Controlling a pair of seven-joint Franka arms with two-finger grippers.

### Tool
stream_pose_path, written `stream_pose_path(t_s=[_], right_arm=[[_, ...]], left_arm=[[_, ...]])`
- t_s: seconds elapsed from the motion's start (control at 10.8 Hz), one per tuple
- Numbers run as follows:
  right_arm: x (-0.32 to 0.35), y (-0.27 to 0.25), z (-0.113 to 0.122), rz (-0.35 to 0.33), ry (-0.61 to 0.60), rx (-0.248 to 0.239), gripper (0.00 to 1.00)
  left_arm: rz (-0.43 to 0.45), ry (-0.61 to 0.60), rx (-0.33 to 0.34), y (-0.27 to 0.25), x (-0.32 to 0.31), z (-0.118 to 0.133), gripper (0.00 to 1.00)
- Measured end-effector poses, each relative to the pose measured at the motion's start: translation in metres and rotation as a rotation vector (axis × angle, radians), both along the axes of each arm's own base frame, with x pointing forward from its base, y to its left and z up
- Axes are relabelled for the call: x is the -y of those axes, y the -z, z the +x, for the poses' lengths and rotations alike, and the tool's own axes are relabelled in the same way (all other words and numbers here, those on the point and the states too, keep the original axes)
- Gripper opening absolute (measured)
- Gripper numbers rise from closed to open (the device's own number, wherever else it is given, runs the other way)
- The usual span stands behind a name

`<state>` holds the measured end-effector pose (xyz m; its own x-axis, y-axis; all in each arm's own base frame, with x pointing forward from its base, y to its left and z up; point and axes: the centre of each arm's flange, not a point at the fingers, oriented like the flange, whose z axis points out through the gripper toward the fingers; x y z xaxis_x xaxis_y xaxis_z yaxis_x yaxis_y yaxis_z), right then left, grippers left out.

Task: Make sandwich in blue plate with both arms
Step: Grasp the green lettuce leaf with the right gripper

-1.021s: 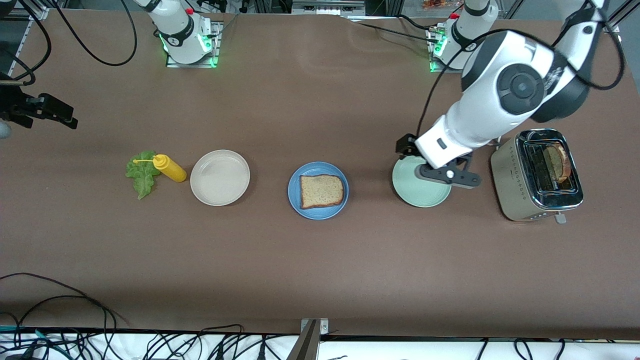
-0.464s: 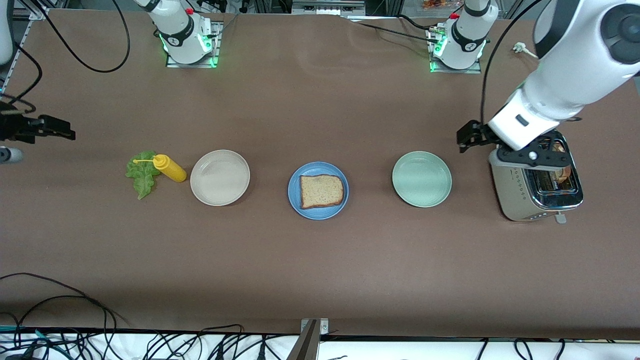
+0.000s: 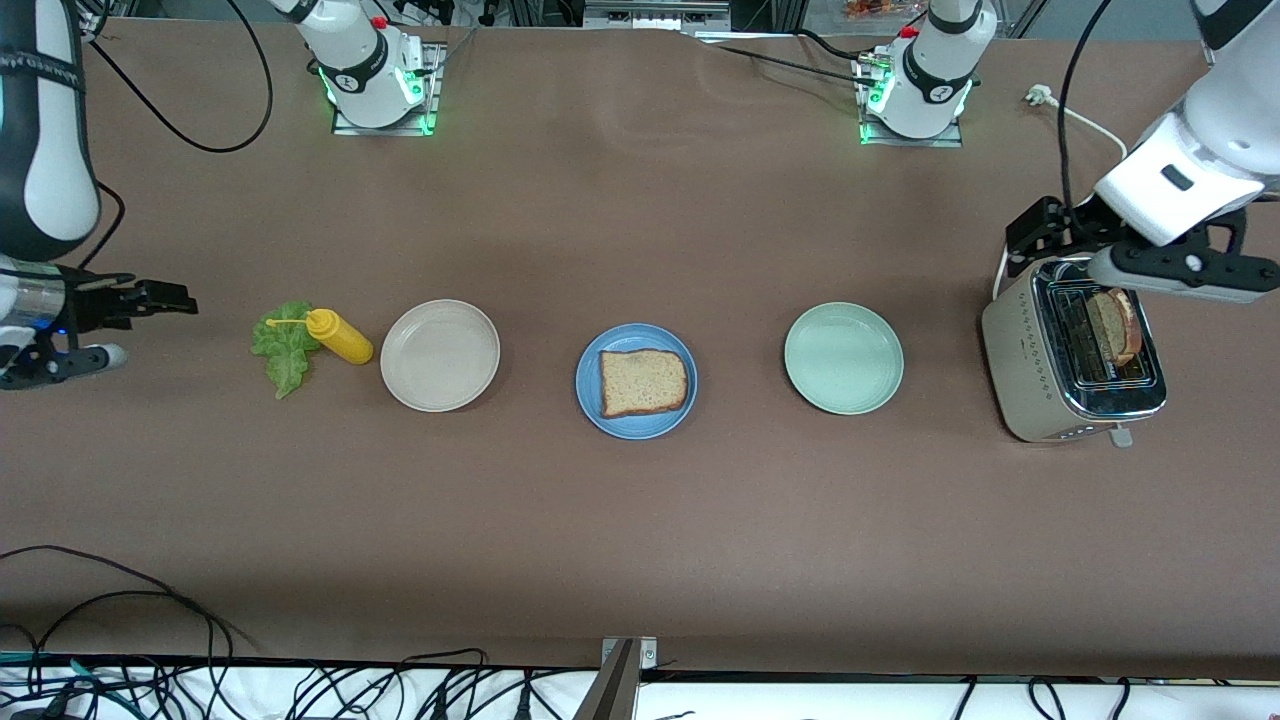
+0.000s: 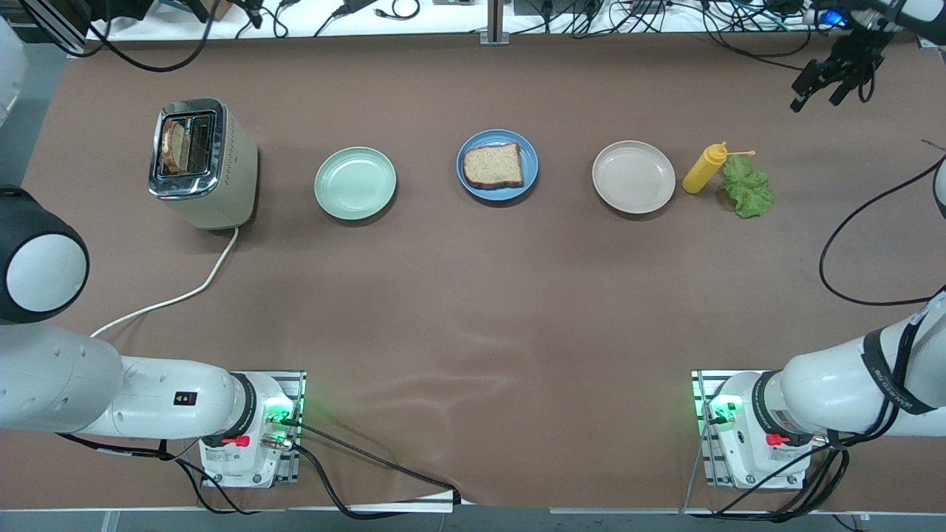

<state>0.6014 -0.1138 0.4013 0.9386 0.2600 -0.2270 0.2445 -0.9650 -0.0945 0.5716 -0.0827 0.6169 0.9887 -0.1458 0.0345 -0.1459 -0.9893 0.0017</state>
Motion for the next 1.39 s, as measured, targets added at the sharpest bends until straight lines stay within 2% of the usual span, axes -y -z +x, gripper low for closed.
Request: stream_pose_path(t_s=[0.19, 0.46, 0.65, 0.93, 1.02, 1.3, 1.39], right_arm=[[0.018, 0.053, -0.009, 0.042, -0.055, -0.004, 1.00], [0.037, 0.136, -0.019, 0.257, -0.047, -0.033, 1.00], [0.049, 0.182, -0.021, 0.328, -0.072, -0.005, 1.00], [0.050, 0.224, -0.020, 0.377, -0.088, 0.042, 1.00], [0.049, 0.231, -0.020, 0.387, -0.093, 0.051, 0.94], [0.049, 0.232, -0.018, 0.393, -0.115, 0.056, 0.48], [0.049, 0.233, -0.019, 0.396, -0.123, 0.055, 0.37]], left_arm=[[0.005, 0.022, 0.004, -0.008, -0.022, -0.007, 1.00], [0.007, 0.030, 0.000, -0.008, -0.038, -0.014, 1.00], [0.001, 0.028, -0.006, -0.005, -0.039, -0.014, 1.00], [0.001, 0.024, -0.015, -0.001, -0.044, -0.014, 1.00], [0.001, 0.023, -0.015, 0.000, -0.045, -0.015, 1.00], [0.001, 0.017, -0.003, 0.002, -0.049, -0.016, 1.00], [0.001, 0.015, -0.003, 0.002, -0.050, -0.017, 1.00]])
